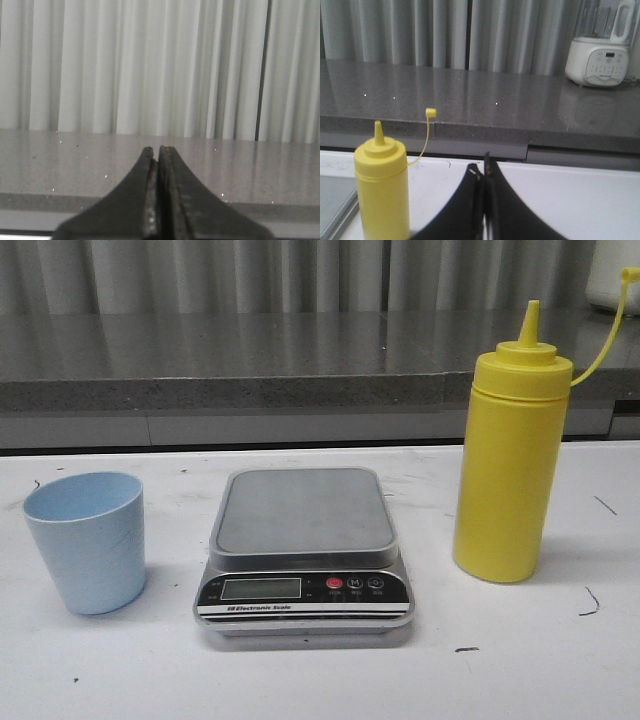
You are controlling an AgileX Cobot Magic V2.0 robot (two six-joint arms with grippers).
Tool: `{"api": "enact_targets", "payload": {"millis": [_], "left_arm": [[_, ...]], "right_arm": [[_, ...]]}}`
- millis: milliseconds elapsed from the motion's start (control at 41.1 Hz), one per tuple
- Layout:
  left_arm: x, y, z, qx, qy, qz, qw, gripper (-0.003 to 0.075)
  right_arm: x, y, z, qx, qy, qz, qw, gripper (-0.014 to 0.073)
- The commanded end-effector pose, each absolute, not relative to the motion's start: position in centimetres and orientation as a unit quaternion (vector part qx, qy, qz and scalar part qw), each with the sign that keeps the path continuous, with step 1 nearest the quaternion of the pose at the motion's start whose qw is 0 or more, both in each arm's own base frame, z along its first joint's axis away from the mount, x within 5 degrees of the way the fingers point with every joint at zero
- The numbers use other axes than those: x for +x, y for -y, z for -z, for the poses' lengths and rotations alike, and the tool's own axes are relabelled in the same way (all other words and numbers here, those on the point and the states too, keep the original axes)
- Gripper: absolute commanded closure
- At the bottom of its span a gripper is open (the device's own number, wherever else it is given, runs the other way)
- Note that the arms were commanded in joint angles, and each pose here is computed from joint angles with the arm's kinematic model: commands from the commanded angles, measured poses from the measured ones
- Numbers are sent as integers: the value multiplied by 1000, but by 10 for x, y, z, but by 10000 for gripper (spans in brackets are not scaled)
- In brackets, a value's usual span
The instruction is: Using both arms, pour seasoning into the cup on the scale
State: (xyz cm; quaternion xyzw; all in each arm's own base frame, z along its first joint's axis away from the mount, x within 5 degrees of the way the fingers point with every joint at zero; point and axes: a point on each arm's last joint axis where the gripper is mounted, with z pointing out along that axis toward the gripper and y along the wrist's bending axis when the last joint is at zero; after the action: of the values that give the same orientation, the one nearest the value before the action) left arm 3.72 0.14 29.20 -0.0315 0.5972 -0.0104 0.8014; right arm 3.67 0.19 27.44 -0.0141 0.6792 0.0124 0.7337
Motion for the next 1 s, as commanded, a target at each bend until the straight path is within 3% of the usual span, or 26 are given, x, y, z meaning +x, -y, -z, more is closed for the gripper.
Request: {"api": "enact_targets", "payload": {"millis": [0, 146, 292, 559, 973], "left_arm": [[32, -1, -336, -33, -587, 22, 809, 740], [38, 1, -377, -28, -648, 22, 761, 740], [59, 1, -394, -25, -713, 22, 700, 740], [100, 0, -376, -28, -792, 23, 609, 740], [134, 0, -359, -37, -834, 36, 549, 740]], "right_arm": [[33, -1, -312, -22, -660, 3, 751, 664], [41, -2, -343, -24, -699, 2, 715, 664], [61, -2, -360, -26, -751, 1, 660, 664], [108, -3, -344, -28, -818, 0, 574, 664], [149, -4, -314, -30, -884, -1, 467, 659]]}}
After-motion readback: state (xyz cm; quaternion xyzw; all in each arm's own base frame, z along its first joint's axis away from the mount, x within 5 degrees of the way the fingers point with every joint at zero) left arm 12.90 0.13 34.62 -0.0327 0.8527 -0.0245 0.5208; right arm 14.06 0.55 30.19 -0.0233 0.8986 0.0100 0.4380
